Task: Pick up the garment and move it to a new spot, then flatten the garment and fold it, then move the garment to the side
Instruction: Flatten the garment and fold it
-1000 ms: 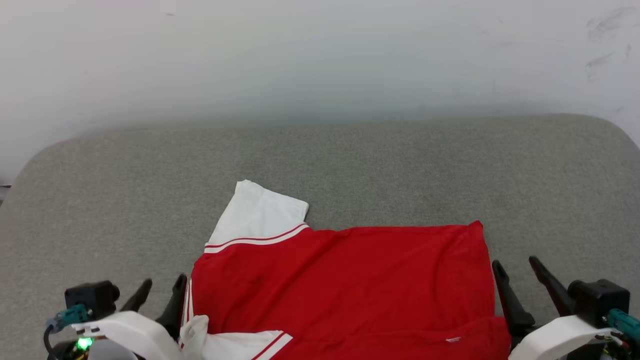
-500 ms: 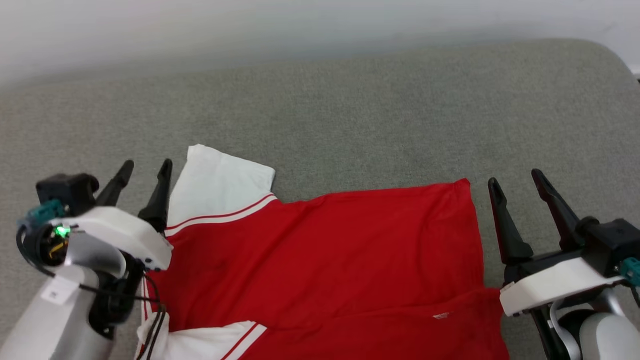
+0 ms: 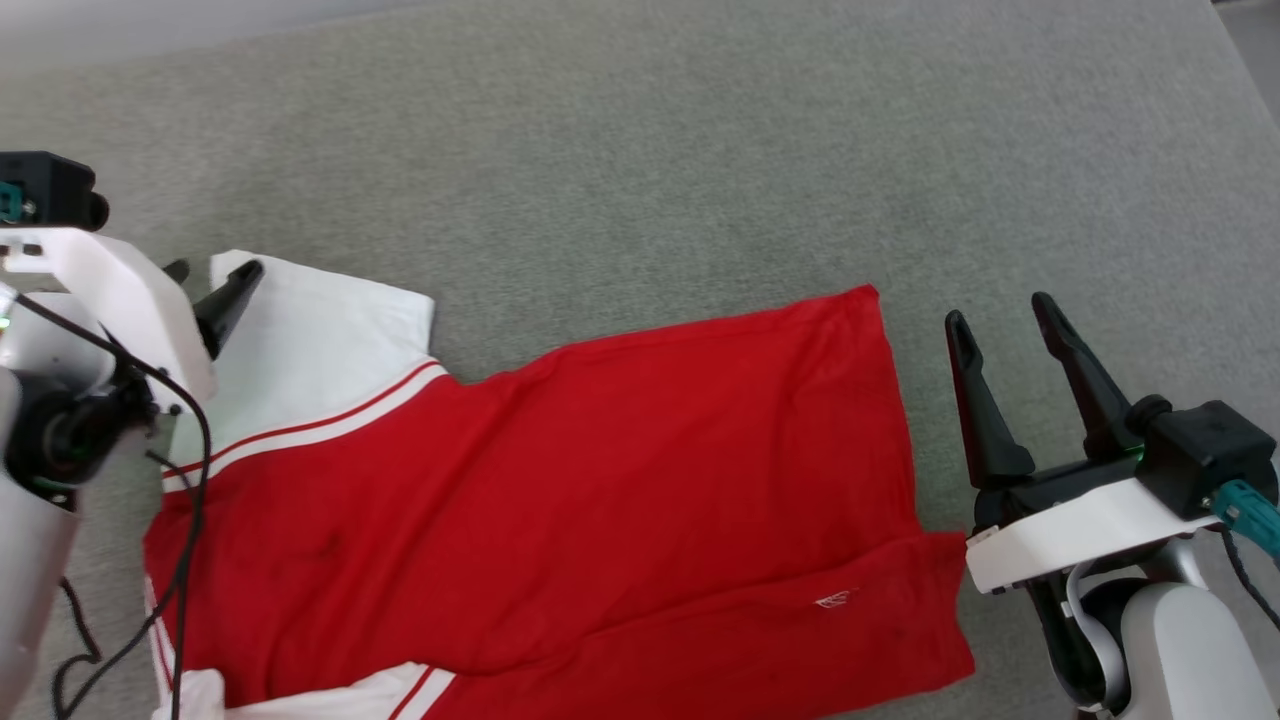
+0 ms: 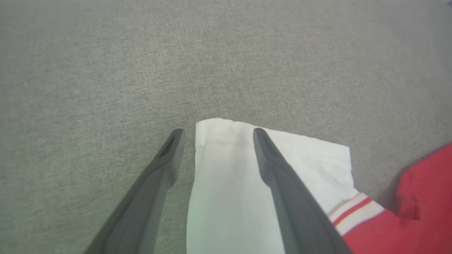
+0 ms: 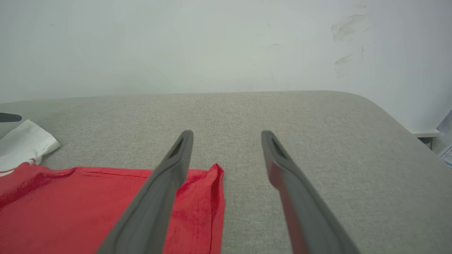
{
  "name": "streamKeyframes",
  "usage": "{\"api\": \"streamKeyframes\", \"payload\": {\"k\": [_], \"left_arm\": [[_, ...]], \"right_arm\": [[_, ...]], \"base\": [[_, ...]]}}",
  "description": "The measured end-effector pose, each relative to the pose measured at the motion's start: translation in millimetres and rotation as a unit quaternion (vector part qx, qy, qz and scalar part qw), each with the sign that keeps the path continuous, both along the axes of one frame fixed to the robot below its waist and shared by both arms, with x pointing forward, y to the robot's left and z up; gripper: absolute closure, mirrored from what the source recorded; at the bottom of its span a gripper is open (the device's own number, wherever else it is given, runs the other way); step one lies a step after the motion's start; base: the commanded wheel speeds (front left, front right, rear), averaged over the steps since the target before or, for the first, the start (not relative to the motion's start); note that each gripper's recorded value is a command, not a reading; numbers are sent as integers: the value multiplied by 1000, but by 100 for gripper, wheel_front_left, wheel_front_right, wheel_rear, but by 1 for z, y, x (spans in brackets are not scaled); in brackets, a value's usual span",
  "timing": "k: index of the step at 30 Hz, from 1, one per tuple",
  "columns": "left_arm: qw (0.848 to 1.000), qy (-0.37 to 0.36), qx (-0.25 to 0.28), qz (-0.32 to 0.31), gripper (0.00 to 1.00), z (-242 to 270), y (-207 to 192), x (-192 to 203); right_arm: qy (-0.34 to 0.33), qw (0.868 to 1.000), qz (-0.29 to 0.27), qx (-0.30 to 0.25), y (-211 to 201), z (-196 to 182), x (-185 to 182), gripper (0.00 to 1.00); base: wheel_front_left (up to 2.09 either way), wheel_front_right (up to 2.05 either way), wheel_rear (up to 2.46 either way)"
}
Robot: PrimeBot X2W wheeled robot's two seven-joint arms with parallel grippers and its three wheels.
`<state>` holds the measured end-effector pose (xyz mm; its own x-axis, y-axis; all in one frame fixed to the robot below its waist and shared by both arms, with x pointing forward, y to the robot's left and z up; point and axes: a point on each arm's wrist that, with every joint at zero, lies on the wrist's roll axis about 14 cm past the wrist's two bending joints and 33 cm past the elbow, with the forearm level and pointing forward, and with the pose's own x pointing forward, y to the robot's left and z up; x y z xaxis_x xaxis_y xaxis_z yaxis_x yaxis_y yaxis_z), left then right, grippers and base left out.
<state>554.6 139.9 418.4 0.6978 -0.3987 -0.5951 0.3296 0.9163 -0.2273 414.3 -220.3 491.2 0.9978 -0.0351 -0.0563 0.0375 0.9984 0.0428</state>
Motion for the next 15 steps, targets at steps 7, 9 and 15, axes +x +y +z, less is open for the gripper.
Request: {"api": "streamKeyframes", "payload": {"k": [7,9,15], "left_arm": [[987,152,40,-27,0,-45,7,-10],[981,186,49,-23,2,-52,9,-13],[972,227,57,-22,100,-61,4,-19]], "right_arm": [[24,999,-23,14,-12,-21,-6,0],[28,999,-29,16,-16,-25,-7,0],[36,998,-41,39,-21,-32,-8,0]], "base": [[0,0,0],[0,0,0],[0,0,0]]}}
